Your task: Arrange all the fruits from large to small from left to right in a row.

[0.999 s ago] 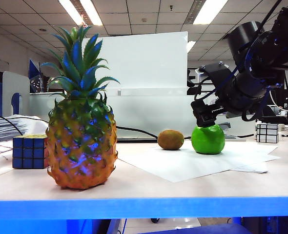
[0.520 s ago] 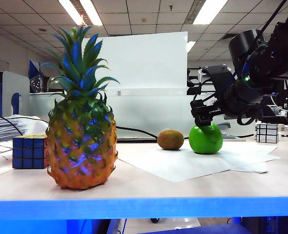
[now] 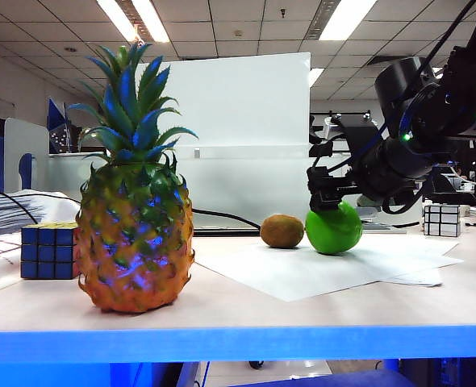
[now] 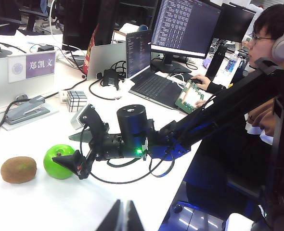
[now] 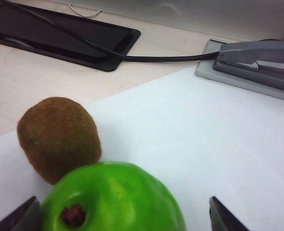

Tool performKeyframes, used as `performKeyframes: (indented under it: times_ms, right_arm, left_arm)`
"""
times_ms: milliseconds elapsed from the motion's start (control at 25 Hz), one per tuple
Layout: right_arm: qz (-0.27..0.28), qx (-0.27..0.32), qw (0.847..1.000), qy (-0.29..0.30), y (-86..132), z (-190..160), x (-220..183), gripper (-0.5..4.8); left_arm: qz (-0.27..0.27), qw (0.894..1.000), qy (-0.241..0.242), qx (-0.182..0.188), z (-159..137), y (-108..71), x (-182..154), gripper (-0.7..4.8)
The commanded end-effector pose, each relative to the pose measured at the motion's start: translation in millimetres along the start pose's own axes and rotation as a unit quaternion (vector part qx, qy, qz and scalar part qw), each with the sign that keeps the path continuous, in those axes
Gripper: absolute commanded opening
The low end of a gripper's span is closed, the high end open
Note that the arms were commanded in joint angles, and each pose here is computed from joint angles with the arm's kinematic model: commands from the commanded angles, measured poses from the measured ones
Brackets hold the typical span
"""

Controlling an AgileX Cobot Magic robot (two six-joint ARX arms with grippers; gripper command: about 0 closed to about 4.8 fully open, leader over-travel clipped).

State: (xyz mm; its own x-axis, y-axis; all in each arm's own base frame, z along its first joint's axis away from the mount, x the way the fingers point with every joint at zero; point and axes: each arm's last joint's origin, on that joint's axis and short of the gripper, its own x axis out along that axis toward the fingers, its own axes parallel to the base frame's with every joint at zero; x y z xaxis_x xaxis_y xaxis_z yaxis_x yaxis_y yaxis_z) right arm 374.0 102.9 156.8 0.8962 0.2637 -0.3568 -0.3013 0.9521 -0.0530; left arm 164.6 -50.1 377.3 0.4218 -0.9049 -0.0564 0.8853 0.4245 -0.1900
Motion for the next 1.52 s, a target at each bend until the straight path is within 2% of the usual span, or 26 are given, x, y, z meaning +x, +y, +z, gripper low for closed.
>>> performKeyframes:
  times_ms: [40,240,280,320,360,400,480,560,600,640,879,1119,1279,1519]
  right_arm:
    - [-0.007,-0.003,0.999,0.044,-0.9,-12.3,1.1,4.79]
    - [-0.004,-0.003,0.998,0.063,-0.5,-16.0,0.7,4.79]
    - [-0.004,-0.003,0.998,0.07,-0.4,-17.4,0.5,4.14]
    - [-0.004,-0.002,0.997,0.072,-0.3,-17.8,0.5,3.19]
    - [-0.004,-0.002,0.997,0.073,-0.3,-18.0,0.4,1.86]
    - [-0.004,-0.003,0.997,0.072,-0.3,-17.7,0.5,1.52]
    - [-0.004,-0.003,0.998,0.066,-0.4,-16.5,0.7,1.51]
    - [-0.004,-0.003,0.998,0.062,-0.5,-15.7,0.7,1.23]
    - [-0.005,-0.003,0.998,0.061,-0.5,-15.1,0.4,0.21]
    - [-0.004,-0.003,0.998,0.06,-0.4,-14.8,0.2,-0.04]
    - [-0.003,-0.003,1.0,0.023,-0.5,11.4,-15.2,-0.06]
    - [0.063,0.041,0.997,0.01,2.9,53.9,-61.9,-0.06]
    - [0.089,0.035,0.995,-0.004,14.5,77.0,-100.1,-0.06]
    - [0.129,0.016,0.984,-0.123,34.1,95.5,-189.1,-0.06]
  left_arm:
    - [0.007,1.0,-0.007,0.013,3.2,-0.7,-0.7,0.22]
    - [0.011,1.0,-0.008,0.023,3.4,-0.4,-0.7,0.22]
    - [0.011,1.0,-0.008,0.023,3.4,-0.4,-0.7,0.22]
    - [0.011,1.0,-0.008,0.023,3.4,-0.4,-0.7,0.22]
    - [0.011,1.0,-0.008,0.022,3.3,-0.4,-0.7,0.22]
    - [0.011,1.0,-0.008,0.022,3.3,-0.4,-0.7,0.22]
    - [0.011,1.0,-0.008,0.022,3.4,-0.5,-0.8,0.22]
    - [0.011,1.0,-0.008,0.022,3.3,-0.5,-0.8,0.22]
    - [0.012,1.0,-0.008,0.022,3.3,-0.3,-0.7,0.22]
    - [0.017,1.0,-0.008,0.022,3.3,0.0,-0.7,0.22]
    - [0.025,0.999,-0.007,0.022,2.9,1.1,-0.3,0.22]
    - [0.028,0.999,-0.007,0.023,2.5,5.2,2.3,0.22]
    - [0.026,0.999,-0.017,0.035,5.2,4.9,2.3,0.22]
    - [0.001,0.998,-0.028,0.052,9.2,2.6,2.2,0.22]
